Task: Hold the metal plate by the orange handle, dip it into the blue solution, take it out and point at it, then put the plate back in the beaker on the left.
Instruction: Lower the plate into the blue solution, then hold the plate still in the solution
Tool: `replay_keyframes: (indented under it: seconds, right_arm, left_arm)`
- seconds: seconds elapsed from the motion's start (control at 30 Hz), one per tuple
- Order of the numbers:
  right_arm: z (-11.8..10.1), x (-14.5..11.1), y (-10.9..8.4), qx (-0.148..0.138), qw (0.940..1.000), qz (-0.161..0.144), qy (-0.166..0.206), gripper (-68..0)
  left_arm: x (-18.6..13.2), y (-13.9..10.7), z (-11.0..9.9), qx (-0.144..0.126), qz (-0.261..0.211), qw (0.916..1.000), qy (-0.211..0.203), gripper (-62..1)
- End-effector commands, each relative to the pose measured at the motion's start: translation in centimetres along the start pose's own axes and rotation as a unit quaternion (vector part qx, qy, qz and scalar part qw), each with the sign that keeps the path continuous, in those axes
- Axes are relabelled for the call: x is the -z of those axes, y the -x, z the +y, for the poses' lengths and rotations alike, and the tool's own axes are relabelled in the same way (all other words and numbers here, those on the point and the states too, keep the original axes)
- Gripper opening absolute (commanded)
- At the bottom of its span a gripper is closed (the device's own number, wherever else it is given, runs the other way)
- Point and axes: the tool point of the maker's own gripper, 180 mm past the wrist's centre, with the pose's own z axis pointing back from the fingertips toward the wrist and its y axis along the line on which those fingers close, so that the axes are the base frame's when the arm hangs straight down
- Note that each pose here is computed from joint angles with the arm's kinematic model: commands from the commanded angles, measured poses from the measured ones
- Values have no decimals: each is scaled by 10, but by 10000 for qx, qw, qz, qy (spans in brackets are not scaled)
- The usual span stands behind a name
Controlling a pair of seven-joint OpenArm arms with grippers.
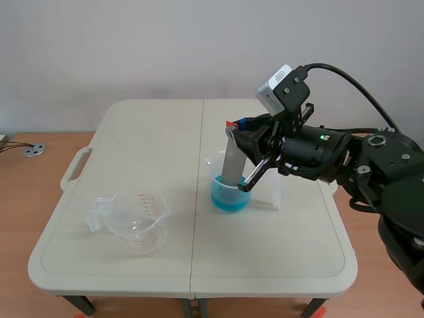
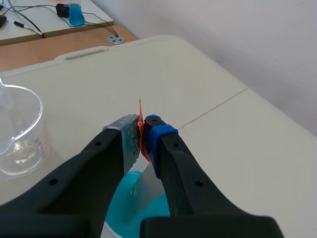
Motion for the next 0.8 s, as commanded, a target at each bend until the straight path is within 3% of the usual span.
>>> replay_keyframes:
  seconds: [0.0,0.77]
  right_arm:
    - [-2,1,-3,-58,10000,-13,-43,-662]
    - [-1,1,-1,-120,9999,49,-59,-662]
  left_arm:
    - [-1,-4,-1,-52,-100,9999,3,-596]
    - [-1,-4,-1,-49,-99,9999,2,-596]
